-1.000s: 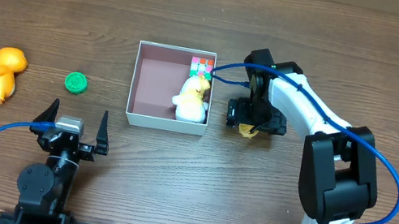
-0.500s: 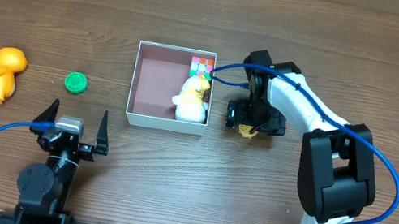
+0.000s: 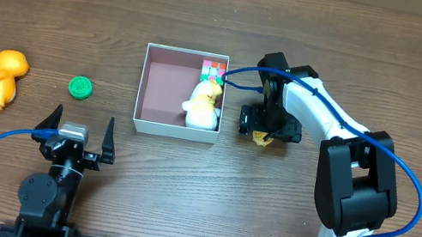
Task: Pack container
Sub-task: 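Lower the right gripper and close it on the yellow lid's rim, then lift the yellow lid and carry it left over the box, then lower the yellow lid into the box's back left corner and open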
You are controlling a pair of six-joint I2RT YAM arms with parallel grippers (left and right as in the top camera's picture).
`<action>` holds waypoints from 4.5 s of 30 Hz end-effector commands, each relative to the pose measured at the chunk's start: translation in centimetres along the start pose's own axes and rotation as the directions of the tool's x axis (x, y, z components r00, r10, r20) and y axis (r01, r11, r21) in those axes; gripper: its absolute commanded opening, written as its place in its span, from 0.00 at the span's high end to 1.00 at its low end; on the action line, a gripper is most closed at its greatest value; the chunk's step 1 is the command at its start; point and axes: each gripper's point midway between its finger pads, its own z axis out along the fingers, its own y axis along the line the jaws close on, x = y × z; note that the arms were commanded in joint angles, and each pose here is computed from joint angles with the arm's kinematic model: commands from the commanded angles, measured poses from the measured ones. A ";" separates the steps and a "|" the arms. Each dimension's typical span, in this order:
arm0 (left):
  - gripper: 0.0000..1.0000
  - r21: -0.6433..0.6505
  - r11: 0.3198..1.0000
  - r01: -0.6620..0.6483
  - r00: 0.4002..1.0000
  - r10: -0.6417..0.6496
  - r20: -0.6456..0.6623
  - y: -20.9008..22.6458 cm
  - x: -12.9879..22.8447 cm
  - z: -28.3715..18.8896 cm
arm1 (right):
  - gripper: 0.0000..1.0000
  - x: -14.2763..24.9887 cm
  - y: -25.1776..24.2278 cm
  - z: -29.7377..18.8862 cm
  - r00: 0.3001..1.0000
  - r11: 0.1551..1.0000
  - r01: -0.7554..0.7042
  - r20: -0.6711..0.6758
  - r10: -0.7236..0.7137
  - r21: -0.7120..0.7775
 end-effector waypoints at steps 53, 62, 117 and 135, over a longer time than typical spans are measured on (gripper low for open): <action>0.00 0.006 1.000 -0.015 1.000 0.015 0.000 0.0 0.1 0.0 | 0.60 -4.5 1.4 -12.4 0.990 1.000 0.010 0.142 -0.008 -0.014; 0.00 0.006 1.000 -0.015 1.000 0.015 0.000 0.0 0.1 0.0 | 0.60 -5.2 9.6 -20.3 0.942 0.970 0.135 0.330 -0.063 -0.200; 0.00 0.006 1.000 -0.015 1.000 0.015 0.000 0.0 0.1 0.0 | 0.54 -9.1 21.0 -11.4 0.870 0.947 0.298 0.442 -0.218 -0.119; 0.00 0.006 1.000 -0.015 1.000 0.015 0.000 0.0 0.1 0.0 | 0.54 -9.9 20.6 -8.1 0.875 0.953 0.297 0.415 -0.250 -0.053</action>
